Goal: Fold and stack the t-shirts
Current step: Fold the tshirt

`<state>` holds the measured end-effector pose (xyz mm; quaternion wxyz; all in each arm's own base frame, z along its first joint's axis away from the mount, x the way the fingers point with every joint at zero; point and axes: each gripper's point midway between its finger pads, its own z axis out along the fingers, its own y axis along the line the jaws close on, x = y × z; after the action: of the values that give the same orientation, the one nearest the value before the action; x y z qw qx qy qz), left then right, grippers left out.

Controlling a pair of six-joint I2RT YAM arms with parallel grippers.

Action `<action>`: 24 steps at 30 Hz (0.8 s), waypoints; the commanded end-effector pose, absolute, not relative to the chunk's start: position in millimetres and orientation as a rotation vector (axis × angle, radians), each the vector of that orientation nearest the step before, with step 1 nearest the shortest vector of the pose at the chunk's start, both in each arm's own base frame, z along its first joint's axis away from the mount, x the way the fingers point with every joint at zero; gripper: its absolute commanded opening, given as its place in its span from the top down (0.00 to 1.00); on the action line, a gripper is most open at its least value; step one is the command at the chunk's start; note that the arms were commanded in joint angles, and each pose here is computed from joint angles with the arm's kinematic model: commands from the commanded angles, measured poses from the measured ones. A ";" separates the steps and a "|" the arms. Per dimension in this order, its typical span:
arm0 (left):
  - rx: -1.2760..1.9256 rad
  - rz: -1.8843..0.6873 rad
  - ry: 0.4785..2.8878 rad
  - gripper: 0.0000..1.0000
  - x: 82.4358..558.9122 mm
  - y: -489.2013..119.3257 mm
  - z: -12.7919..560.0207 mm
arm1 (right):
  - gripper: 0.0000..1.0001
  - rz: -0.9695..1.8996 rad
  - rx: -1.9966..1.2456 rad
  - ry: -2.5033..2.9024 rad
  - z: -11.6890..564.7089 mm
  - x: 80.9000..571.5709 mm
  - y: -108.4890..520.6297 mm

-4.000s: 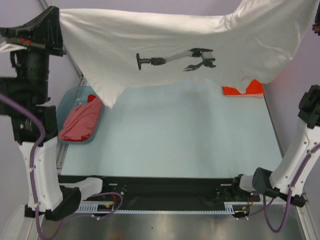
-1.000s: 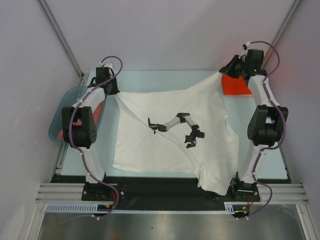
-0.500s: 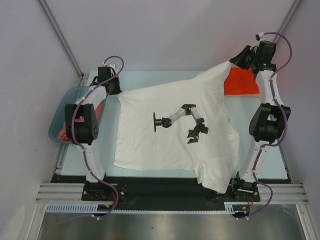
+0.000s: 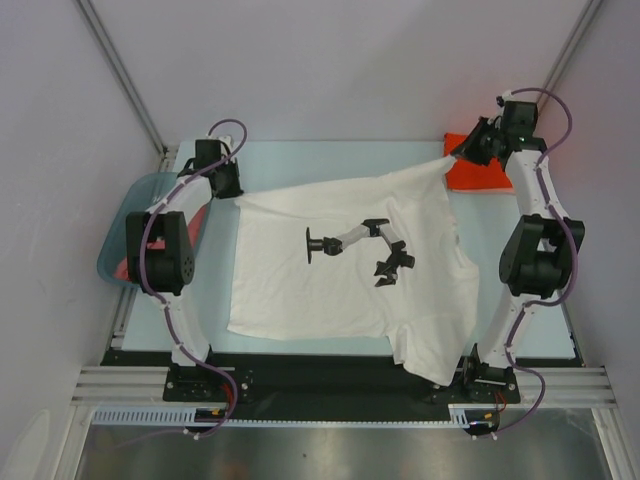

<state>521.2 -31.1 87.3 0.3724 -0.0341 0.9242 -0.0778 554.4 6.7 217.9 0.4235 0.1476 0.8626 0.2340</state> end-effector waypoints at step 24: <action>-0.197 -0.209 2.507 1.00 394.7 -45.6 82.2 | 1.00 0.395 0.728 2.388 165.5 377.7 -44.8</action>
<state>392.3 -47.4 56.0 0.2670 -0.0701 0.9574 -0.0850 384.2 -36.5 144.8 0.2719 0.2711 0.9080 0.1677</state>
